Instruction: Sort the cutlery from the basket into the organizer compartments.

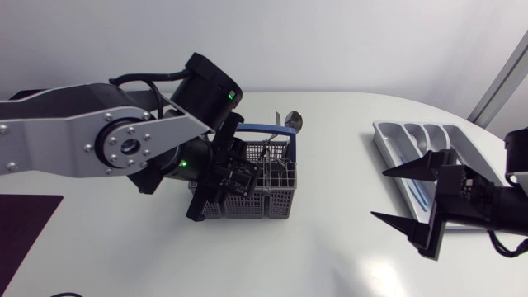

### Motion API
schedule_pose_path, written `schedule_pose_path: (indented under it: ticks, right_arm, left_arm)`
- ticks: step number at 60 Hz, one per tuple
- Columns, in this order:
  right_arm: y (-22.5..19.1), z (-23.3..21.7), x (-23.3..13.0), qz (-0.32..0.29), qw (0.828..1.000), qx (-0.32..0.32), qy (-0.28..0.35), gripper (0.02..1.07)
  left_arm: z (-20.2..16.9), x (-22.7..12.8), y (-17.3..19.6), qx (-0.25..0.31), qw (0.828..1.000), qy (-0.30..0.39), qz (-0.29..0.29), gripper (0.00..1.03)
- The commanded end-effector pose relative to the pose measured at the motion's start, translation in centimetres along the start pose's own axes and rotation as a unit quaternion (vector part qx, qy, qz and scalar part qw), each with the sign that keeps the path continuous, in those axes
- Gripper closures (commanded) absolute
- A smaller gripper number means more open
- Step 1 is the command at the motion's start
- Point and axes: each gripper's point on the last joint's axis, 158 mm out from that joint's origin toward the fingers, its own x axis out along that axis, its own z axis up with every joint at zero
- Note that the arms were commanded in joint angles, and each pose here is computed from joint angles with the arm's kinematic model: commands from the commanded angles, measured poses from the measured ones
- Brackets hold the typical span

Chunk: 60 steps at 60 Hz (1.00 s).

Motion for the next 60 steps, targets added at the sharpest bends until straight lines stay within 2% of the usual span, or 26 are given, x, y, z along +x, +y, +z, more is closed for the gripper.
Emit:
schedule_pose_path:
  ticks: [1,12,14,21,30,48,60]
  right_arm:
    - [1.6,1.8,1.0,0.002,0.998,0.064,-0.014,0.07]
    - [3.8,4.7,2.8,0.016,0.997,0.069,-0.009,0.07]
    - [4.2,5.1,3.2,0.018,0.997,0.07,-0.008,0.07]
    - [4.9,5.7,4.2,0.03,0.995,0.091,-0.001,0.07]
    - [5.3,6.4,5.0,0.036,0.994,0.106,0.002,0.07]
    - [7.5,8.3,6.8,0.067,0.99,0.122,0.005,0.07]
    - [8.3,9.0,7.9,0.08,0.987,0.137,0.011,0.07]
  left_arm:
    - [-0.7,1.1,-1.3,0.01,1.0,0.013,-0.025,0.61]
    - [-0.8,1.6,-0.9,0.004,0.999,0.017,-0.027,0.61]
    - [-0.9,1.7,-0.8,0.003,0.999,0.017,-0.027,0.66]
    - [-0.9,1.9,-0.6,-0.001,0.999,0.019,-0.028,0.72]
    - [-1.1,2.2,-0.4,-0.009,0.999,0.02,-0.028,0.84]
    - [-2.0,2.7,-0.8,-0.025,0.997,0.037,-0.064,0.89]
    - [-2.5,2.4,0.2,-0.052,0.996,0.041,-0.057,0.91]
